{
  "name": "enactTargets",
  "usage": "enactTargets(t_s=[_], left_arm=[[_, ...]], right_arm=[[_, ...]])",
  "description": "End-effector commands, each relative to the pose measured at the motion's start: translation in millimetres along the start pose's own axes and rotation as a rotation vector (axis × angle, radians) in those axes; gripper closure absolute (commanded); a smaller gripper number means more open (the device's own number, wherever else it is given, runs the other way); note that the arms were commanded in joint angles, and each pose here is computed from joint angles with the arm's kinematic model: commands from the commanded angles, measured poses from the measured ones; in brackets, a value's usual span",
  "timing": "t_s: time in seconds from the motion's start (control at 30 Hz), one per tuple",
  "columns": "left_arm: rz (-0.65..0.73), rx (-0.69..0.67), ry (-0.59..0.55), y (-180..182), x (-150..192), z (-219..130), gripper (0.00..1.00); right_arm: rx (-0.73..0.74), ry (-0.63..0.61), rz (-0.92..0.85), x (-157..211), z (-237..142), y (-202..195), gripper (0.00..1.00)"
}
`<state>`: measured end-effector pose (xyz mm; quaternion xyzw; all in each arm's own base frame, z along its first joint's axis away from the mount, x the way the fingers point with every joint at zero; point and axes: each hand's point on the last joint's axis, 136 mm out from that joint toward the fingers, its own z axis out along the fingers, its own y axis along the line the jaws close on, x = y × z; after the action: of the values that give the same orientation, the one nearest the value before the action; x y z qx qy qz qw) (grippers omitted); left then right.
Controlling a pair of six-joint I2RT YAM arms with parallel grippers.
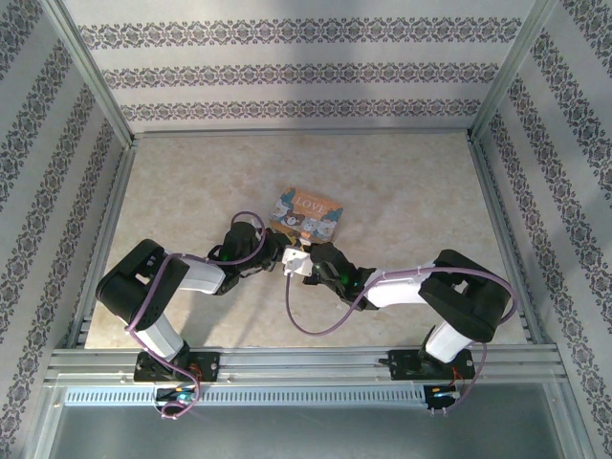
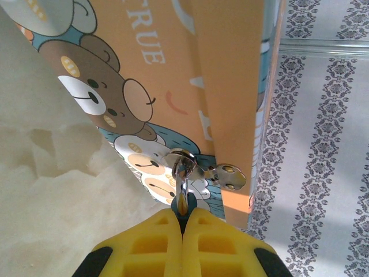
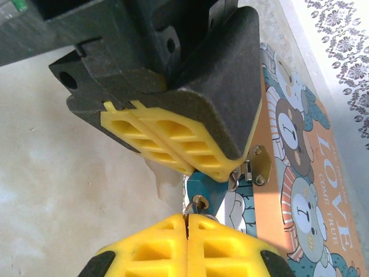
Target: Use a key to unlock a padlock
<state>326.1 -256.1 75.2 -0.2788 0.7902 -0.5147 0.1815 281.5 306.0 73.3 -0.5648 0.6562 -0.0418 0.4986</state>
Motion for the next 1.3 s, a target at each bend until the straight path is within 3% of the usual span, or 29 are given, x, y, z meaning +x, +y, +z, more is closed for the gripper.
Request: enactTargets(t_s=[0.0, 0.37, 0.83, 1.27], left_arm=[[0.032, 0.056, 0.048, -15, 14, 1, 0.96], [0.03, 0.056, 0.045, -14, 15, 1, 0.96], [0.029, 0.047, 0.04, -10, 15, 1, 0.96], [0.029, 0.047, 0.037, -9, 15, 1, 0.96]], right_arm=[[0.088, -0.044, 0.075, -12, 0, -16, 1.0], [0.129, -0.08, 0.238, -22, 1, -21, 1.0], [0.112, -0.21, 0.587, -49, 0, -31, 1.0], [0.104, -0.203, 0.606, -45, 1, -25, 1.0]])
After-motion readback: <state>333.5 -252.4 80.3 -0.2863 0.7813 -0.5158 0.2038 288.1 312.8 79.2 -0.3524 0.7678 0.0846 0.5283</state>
